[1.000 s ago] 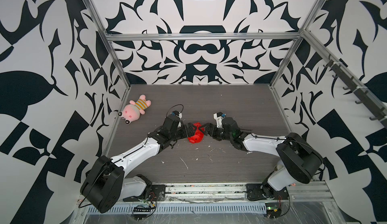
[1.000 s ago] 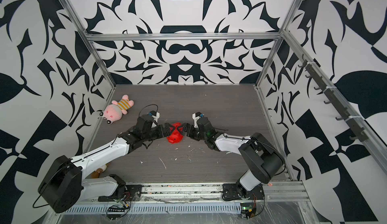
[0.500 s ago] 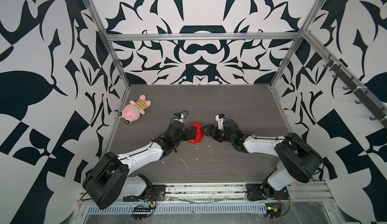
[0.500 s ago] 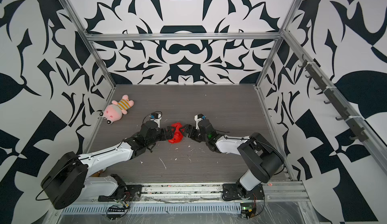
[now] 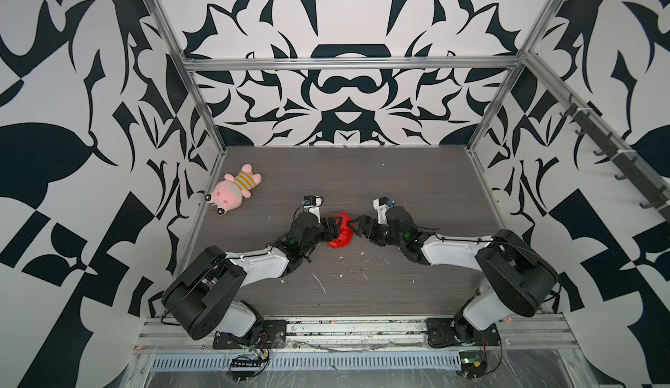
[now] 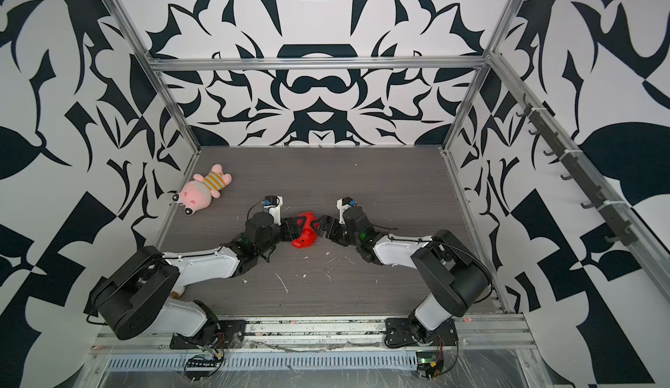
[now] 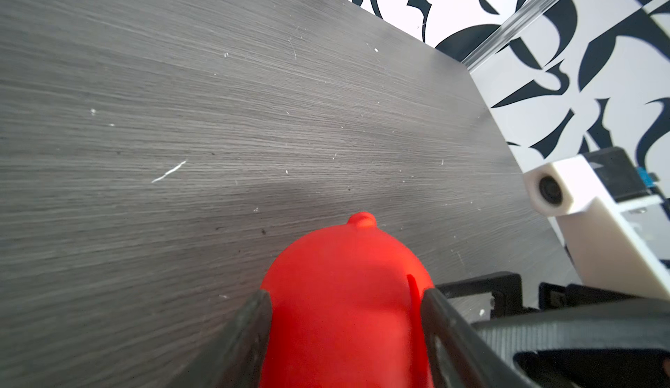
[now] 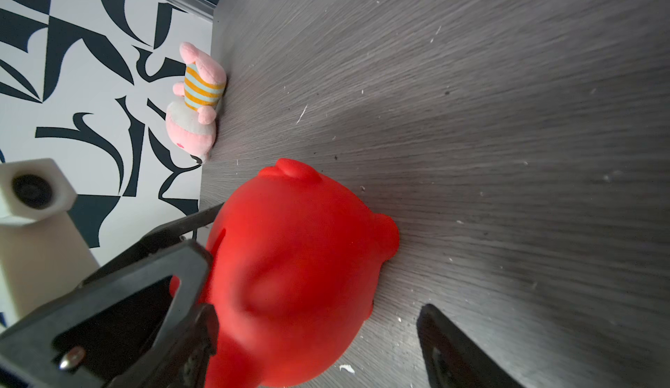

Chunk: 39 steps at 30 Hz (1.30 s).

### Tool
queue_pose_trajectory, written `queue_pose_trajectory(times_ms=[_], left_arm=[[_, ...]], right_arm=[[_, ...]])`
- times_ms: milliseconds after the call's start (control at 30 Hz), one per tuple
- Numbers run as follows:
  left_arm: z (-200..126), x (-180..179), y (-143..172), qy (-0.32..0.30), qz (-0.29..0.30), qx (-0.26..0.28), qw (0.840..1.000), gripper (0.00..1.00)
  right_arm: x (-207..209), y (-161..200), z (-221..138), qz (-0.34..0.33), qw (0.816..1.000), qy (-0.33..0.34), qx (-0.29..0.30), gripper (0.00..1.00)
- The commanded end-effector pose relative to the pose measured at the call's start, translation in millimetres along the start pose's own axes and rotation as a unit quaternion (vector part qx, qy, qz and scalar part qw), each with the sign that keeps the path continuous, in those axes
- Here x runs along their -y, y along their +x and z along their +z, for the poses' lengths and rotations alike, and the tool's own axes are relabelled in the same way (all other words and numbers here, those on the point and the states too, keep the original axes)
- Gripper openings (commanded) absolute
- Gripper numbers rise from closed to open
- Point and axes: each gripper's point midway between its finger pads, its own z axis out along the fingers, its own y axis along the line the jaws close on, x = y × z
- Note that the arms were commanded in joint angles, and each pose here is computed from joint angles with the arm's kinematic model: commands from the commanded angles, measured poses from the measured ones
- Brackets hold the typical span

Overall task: Open piggy banks
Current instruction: Adjust the piggy bank at the center of the board.

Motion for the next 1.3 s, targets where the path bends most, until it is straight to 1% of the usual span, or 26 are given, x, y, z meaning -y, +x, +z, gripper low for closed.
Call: queue_pose_trajectory(times_ms=[0, 100, 167, 300, 400, 500, 533, 567, 667, 800, 867, 1067, 1200, 1267], left_arm=[[1, -20, 14, -0.005, -0.032, -0.016, 0.999, 0.65], [-1, -38, 16, -0.021, -0.058, -0.016, 0.998, 0.61], [-3, -52, 18, -0.031, -0.076, -0.016, 0.996, 0.62], [-8, -73, 17, -0.025, -0.126, -0.003, 0.992, 0.64], [-11, -82, 19, -0.025, -0.145, -0.003, 0.989, 0.71], [-16, -97, 24, -0.039, -0.166, -0.005, 0.985, 0.83], [-17, -101, 24, -0.040, -0.172, -0.003, 0.984, 0.84], [-19, -106, 25, -0.042, -0.180, -0.003, 0.983, 0.89], [-22, -114, 27, -0.047, -0.196, -0.002, 0.980, 0.91], [-26, -118, 24, -0.054, -0.202, 0.003, 0.978, 0.93], [-30, -120, 22, -0.061, -0.204, 0.009, 0.977, 1.00], [-38, -111, 4, -0.067, -0.194, 0.013, 0.979, 0.99], [-48, -99, -14, -0.077, -0.186, 0.010, 0.980, 0.99], [-60, -87, -30, -0.073, -0.182, 0.021, 0.980, 0.99]], right_arm=[[-12, -11, -2, -0.017, 1.000, -0.018, 0.019, 0.88], [-13, -13, -2, -0.021, 0.999, -0.017, 0.021, 0.88], [-14, -13, -2, -0.023, 0.999, -0.017, 0.021, 0.87], [-15, -14, -1, -0.027, 0.999, -0.015, 0.020, 0.87], [-17, -15, -1, -0.031, 0.999, -0.015, 0.020, 0.87], [-18, -15, -1, -0.034, 0.999, -0.015, 0.019, 0.87], [-18, -16, -1, -0.035, 0.999, -0.015, 0.019, 0.87], [-19, -17, -1, -0.036, 0.999, -0.015, 0.020, 0.87], [-21, -17, -2, -0.038, 0.999, -0.015, 0.019, 0.87], [-25, -19, -3, -0.040, 0.999, -0.020, 0.020, 0.86], [-24, -19, -3, -0.040, 0.999, -0.018, 0.020, 0.86], [-32, -19, -2, -0.056, 0.998, -0.030, 0.015, 0.85], [-49, -27, 0, -0.096, 0.994, -0.043, -0.003, 0.83], [-57, -35, 1, -0.114, 0.992, -0.050, -0.017, 0.82]])
